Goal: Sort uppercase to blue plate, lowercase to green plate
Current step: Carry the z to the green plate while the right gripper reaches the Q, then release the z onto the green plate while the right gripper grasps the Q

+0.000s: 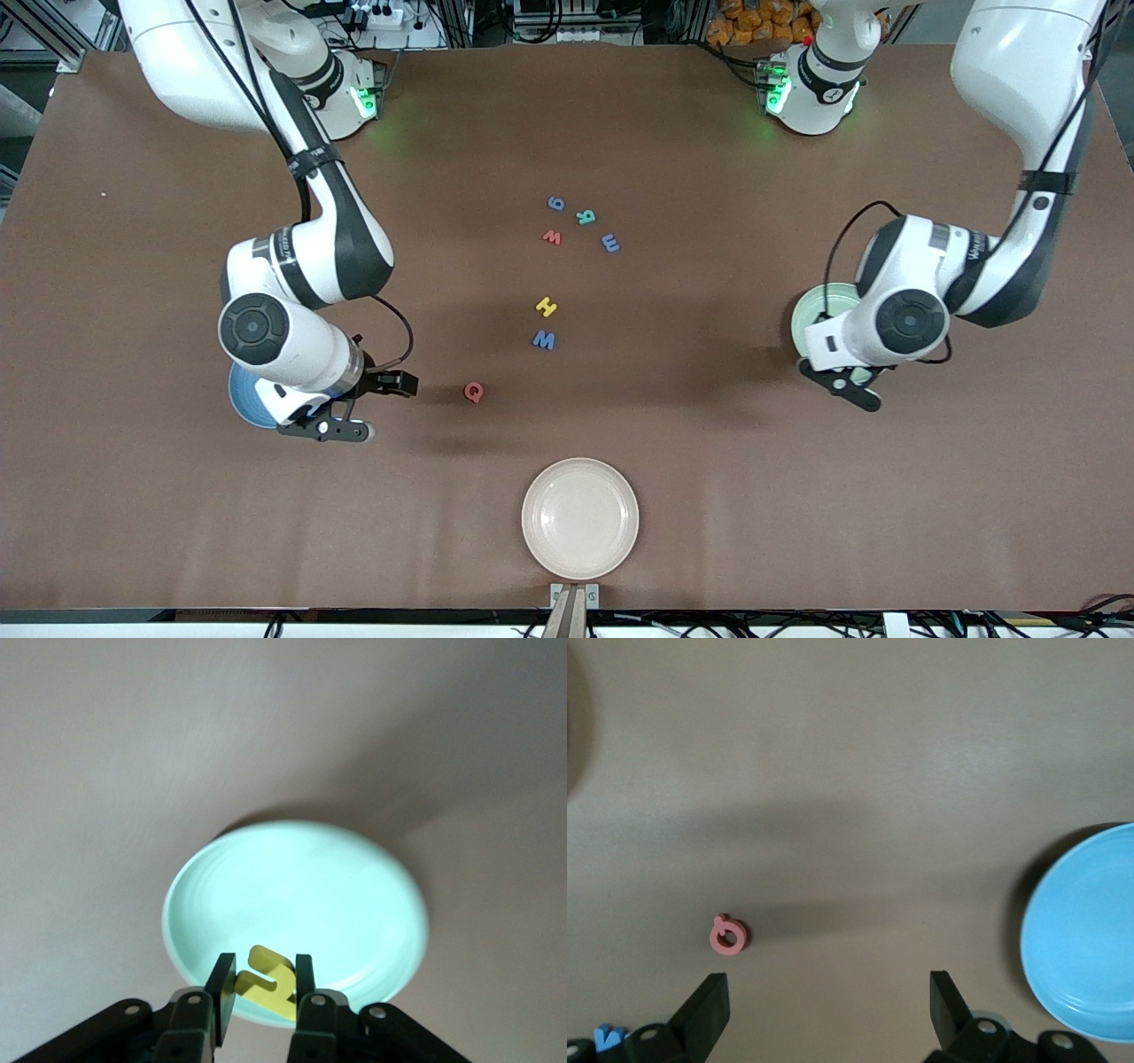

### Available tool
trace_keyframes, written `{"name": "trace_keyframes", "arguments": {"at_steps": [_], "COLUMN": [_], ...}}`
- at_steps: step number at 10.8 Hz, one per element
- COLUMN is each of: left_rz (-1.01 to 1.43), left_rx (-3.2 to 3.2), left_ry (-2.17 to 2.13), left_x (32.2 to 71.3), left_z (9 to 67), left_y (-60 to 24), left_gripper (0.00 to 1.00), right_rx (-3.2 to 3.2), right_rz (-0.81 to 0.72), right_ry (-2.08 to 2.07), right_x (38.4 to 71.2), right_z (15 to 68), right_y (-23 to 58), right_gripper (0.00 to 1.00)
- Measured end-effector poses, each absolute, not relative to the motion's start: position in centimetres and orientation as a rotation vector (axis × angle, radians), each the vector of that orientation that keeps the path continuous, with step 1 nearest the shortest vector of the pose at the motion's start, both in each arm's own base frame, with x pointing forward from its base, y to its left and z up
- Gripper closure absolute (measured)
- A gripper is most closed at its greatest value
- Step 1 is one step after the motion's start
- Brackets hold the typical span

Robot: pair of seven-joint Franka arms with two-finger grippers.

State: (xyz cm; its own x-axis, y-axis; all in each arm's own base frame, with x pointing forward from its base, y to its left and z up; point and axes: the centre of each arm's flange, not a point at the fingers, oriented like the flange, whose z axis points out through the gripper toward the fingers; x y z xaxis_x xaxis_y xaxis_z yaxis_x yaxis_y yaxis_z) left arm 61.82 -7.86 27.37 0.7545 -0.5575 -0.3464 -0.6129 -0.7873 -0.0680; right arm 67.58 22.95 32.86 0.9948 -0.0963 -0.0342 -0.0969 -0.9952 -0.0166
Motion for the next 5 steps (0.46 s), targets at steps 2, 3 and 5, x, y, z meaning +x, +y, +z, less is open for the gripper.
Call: {"name": "trace_keyframes", "arguments": {"at_steps": [2,3,5], "left_rz": [0.545,0.573,0.621], "left_rx": [-2.807,-2.834,-2.914], "left_ry": [0.929,0.913,0.88], "left_x": [61.3,60.9,59.7], "left_z": [25.4,24.7,23.5], "left_y": [-4.0,-3.4,-4.1], "left_gripper": [0.69,0.69,0.69], "right_rx": [-3.125,-3.123,-3.108], "right_rz": [0.061,0.051,0.003], "right_ry": [0.123,0.13,0.213], "right_x": [67.3,67.4,67.8], "right_z": [30.9,30.3,28.5], "right_y": [24.5,25.3,25.9], "right_gripper": [0.0,0.0,0.0]}}
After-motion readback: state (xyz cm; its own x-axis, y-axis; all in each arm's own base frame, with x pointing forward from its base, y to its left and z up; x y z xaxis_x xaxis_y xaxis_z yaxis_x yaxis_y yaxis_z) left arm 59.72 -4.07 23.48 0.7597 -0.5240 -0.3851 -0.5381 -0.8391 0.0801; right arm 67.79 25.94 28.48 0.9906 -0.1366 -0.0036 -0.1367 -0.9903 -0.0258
